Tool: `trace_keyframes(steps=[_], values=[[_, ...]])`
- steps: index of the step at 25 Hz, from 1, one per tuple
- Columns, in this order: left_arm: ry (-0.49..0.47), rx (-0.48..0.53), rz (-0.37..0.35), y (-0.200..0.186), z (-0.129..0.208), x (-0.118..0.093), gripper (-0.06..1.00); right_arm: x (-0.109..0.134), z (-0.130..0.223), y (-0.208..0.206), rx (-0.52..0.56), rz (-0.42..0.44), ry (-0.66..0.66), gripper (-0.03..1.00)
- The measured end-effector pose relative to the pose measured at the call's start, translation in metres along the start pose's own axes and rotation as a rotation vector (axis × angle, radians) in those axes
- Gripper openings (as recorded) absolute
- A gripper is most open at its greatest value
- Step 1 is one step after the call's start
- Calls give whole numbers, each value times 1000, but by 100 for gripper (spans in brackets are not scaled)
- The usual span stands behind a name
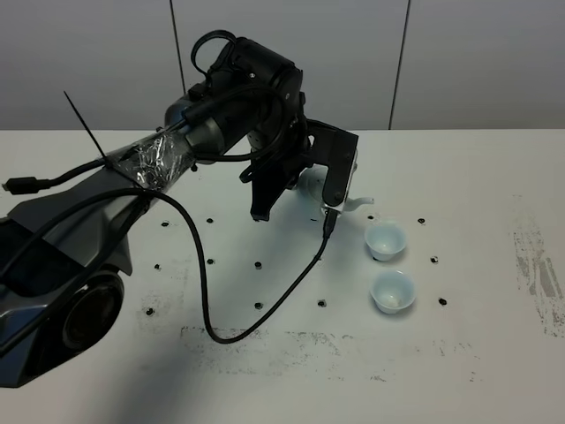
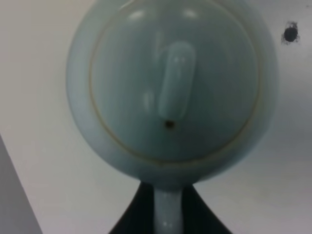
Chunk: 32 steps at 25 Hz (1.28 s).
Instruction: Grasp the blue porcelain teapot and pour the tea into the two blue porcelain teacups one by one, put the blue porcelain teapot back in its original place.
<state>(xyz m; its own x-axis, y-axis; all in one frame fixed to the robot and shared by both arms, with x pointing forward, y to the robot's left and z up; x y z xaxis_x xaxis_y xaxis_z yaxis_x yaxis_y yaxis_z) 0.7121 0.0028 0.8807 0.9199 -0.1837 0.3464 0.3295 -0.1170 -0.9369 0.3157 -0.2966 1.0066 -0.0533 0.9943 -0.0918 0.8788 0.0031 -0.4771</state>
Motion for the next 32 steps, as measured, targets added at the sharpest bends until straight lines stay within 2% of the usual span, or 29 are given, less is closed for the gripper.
trace_keyframes(steps=[10, 20, 32], values=[[88, 111, -40, 4, -1, -1, 4, 0, 0, 0, 0, 0, 0, 34], [200, 176, -85, 9, -23, -6, 4, 0, 0, 0, 0, 0, 0, 34], [311, 270, -179, 2, -31, 4, 4, 0, 0, 0, 0, -1, 1, 34]])
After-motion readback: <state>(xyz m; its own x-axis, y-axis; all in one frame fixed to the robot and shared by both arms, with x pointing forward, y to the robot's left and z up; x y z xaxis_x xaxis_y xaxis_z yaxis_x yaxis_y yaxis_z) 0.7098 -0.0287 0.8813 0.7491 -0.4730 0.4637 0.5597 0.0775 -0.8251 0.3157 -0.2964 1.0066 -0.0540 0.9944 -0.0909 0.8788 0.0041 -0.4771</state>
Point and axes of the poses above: a point on each arm's last joint axis where the gripper is mounted, y pointing out along that axis toward the gripper, x along the wrist's bending axis when the last joint is at zero, z = x × y, the point moved 10 cm from there along y, pointing out along that axis toward the gripper, and after that the axes turned 7 degrees about -y, right-handed, at the moved point
